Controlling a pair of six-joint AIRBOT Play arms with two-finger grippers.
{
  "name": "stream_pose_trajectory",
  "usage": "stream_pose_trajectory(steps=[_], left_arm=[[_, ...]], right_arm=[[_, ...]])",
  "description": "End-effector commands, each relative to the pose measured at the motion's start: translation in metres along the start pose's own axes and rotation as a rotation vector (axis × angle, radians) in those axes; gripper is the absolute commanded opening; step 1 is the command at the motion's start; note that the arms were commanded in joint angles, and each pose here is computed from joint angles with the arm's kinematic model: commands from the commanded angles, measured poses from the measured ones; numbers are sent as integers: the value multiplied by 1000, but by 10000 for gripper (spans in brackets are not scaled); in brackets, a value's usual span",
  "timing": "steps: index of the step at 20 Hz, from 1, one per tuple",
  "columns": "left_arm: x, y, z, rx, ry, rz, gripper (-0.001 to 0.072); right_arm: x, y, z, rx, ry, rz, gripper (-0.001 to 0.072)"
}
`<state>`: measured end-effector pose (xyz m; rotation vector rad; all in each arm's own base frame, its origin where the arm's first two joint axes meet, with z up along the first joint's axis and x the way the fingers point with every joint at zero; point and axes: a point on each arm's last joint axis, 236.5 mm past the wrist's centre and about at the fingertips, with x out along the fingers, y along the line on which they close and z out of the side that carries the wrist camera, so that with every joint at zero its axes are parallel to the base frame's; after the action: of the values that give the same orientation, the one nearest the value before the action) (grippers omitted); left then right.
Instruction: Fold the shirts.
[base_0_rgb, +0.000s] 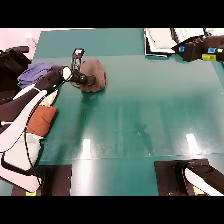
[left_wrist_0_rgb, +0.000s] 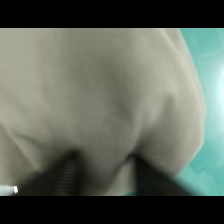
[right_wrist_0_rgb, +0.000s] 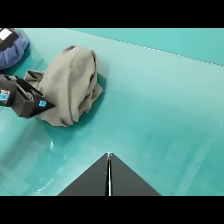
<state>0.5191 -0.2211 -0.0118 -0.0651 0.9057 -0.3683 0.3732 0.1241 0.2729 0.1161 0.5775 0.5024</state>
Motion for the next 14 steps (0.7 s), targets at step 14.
stream_pose_trajectory(steps=[14], left_arm=[[-371,-121,108,347,-484,-78,23]], right_arm=[[-70,10,73,-58,-331,-70,15]])
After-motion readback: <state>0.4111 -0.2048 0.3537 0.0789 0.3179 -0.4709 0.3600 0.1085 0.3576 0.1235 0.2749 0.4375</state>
